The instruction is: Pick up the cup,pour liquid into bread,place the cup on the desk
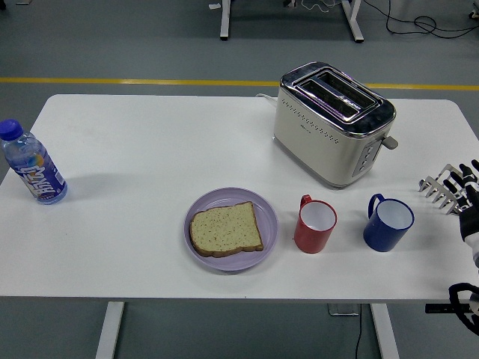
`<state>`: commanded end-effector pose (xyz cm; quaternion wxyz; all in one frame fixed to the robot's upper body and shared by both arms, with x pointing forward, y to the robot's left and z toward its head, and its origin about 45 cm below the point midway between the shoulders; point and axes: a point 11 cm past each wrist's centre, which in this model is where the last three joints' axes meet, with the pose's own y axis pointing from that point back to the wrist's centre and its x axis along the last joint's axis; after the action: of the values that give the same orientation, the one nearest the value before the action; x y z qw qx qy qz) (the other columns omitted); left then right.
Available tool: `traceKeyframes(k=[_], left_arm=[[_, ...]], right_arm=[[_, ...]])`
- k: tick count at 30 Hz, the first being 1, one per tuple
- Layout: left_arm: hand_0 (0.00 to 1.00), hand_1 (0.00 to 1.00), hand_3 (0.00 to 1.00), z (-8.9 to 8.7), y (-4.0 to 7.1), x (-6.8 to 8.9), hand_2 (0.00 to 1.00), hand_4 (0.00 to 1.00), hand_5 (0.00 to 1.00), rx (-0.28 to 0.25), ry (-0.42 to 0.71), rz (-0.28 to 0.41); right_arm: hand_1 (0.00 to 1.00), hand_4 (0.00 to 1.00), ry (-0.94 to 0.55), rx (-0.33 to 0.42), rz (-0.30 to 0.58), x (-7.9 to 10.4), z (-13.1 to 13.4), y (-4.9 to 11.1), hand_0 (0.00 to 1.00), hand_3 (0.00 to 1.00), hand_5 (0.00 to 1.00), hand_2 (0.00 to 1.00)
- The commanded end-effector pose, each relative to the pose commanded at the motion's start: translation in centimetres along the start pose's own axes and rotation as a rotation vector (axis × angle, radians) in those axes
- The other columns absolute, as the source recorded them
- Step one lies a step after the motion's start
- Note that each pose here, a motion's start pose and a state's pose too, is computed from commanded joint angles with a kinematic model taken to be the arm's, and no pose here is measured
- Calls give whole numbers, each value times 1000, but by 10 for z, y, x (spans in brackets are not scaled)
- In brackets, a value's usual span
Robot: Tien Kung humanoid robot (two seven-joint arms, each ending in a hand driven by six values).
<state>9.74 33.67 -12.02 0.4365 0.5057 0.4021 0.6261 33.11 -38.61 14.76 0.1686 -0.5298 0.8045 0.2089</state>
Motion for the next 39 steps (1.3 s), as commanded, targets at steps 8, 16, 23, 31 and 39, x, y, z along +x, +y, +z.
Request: traceKeyframes(k=[8,16,23,31,39], left_arm=[[679,683,542,1,0,-1,698,251,998,-8,13,-3],[679,683,542,1,0,-2,698,251,998,-8,17,-7],[679,683,542,7,1,-3,698,251,998,-22,27,-10],[679,683,542,13,1,-4,698,251,998,-33,36,-12],[679,683,542,16,2,-4,698,251,998,-41,39,-14]], right_arm=[[539,676,61,24,20,3,-7,-2,636,593,61,609],[607,718,179,63,45,8,-12,0,688,639,58,667],[697,834,332,139,56,6,-23,4,751,727,78,750],[743,865,507,192,77,2,-28,10,804,792,77,798],[791,875,592,216,66,-2,-20,25,853,856,77,859]])
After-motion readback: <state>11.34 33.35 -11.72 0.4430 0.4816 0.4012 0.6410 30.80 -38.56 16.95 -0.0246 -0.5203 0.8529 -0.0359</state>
